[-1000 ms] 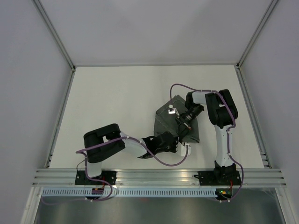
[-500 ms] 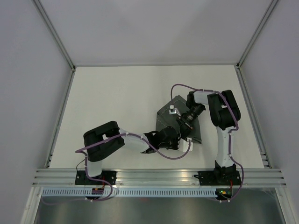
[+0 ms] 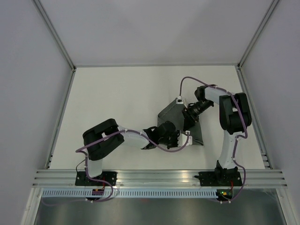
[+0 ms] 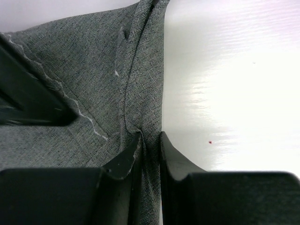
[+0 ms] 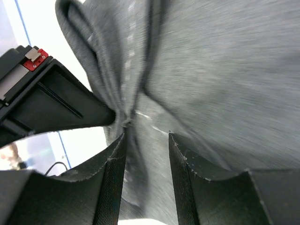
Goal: Fold the napkin, place the utensils inside, and roll it up
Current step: Roll the napkin with the utensil
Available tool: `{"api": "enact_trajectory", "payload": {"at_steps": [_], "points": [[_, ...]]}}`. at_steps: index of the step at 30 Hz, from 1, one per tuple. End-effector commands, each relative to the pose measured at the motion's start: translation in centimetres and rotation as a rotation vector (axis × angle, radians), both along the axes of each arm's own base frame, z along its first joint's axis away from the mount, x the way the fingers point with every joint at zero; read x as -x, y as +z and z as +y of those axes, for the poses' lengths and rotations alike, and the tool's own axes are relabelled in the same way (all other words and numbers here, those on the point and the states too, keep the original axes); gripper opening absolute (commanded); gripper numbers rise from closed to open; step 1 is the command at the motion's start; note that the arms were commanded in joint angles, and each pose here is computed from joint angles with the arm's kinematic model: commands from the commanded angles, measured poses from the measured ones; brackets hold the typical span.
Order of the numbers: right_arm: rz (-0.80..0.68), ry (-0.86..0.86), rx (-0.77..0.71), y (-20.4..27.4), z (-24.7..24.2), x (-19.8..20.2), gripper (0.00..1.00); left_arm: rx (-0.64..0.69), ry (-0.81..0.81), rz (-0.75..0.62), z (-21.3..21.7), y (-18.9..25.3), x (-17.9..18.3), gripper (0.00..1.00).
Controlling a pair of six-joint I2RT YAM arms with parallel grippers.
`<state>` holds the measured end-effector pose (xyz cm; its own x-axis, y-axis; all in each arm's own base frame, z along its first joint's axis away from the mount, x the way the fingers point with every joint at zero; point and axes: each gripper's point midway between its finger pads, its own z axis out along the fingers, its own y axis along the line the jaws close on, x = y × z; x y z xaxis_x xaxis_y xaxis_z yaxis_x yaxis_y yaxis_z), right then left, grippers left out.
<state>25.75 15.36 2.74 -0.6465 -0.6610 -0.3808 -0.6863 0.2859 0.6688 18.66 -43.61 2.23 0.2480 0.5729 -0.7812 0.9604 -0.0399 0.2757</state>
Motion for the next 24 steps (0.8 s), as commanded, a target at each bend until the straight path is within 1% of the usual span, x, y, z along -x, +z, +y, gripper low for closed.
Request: {"api": "enact_trajectory", "payload": {"at_steps": [1, 4, 6, 7, 8, 10, 11, 12, 14, 16, 17, 18, 20, 21, 23, 24], "points": [[-0.170, -0.083, -0.062, 2.9, -0.4, -4.6, 0.48, -0.139, -0.039, 0.319, 3.2, -4.4, 4.8, 0.02], [-0.201, -0.129, -0.094, 4.7, -1.5, -5.7, 0.48, -0.141, -0.018, 0.423, 3.7, -4.5, 4.7, 0.02], [-0.258, -0.144, -0.113, 6.0, -2.4, -6.2, 0.48, -0.125, -0.020, 0.488, 3.7, -4.1, 4.4, 0.02], [-0.268, -0.146, -0.125, 6.4, -2.6, -6.0, 0.48, -0.122, -0.013, 0.515, 3.8, -4.0, 4.3, 0.02], [-0.313, -0.143, -0.134, 7.6, -2.8, -5.8, 0.48, -0.116, -0.004, 0.545, 3.7, -3.9, 4.2, 0.02], [-0.361, -0.121, -0.149, 7.7, -3.1, -4.7, 0.48, -0.100, 0.000, 0.597, 3.7, -3.5, 3.9, 0.02], [-0.415, -0.112, -0.150, 8.8, -3.2, -4.4, 0.48, -0.100, 0.001, 0.615, 3.7, -3.6, 3.8, 0.02], [-0.427, -0.103, -0.149, 8.1, -3.2, -3.4, 0.49, -0.092, 0.003, 0.647, 3.8, -3.4, 3.5, 0.02], [-0.519, -0.074, -0.146, 8.8, -3.4, -2.7, 0.49, -0.087, 0.016, 0.696, 3.8, -3.3, 3.2, 0.02], [-0.563, -0.060, -0.135, 7.9, -3.7, -1.7, 0.49, -0.067, 0.023, 0.745, 3.7, -2.9, 2.6, 0.02], [-0.623, -0.043, -0.132, 8.5, -3.8, -1.5, 0.49, -0.073, 0.028, 0.763, 3.8, -3.0, 2.6, 0.02], [-0.638, -0.035, -0.129, 7.6, -3.8, -0.8, 0.49, -0.075, 0.026, 0.791, 3.9, -3.2, 2.6, 0.02], [-0.698, -0.024, -0.102, 7.7, -4.3, -0.4, 0.50, -0.077, 0.026, 0.824, 3.6, -2.9, 2.5, 0.02], [-0.702, -0.004, -0.094, 6.8, -4.0, 0.3, 0.50, -0.080, 0.029, 0.844, 3.7, -3.1, 2.4, 0.02], [-0.733, 0.014, -0.076, 6.4, -3.7, 1.0, 0.50, -0.081, 0.034, 0.865, 3.6, -3.0, 2.2, 0.02], [-0.746, 0.041, -0.058, 5.4, -3.3, 1.5, 0.50, -0.078, 0.038, 0.879, 3.6, -3.0, 2.0, 0.02]]}}
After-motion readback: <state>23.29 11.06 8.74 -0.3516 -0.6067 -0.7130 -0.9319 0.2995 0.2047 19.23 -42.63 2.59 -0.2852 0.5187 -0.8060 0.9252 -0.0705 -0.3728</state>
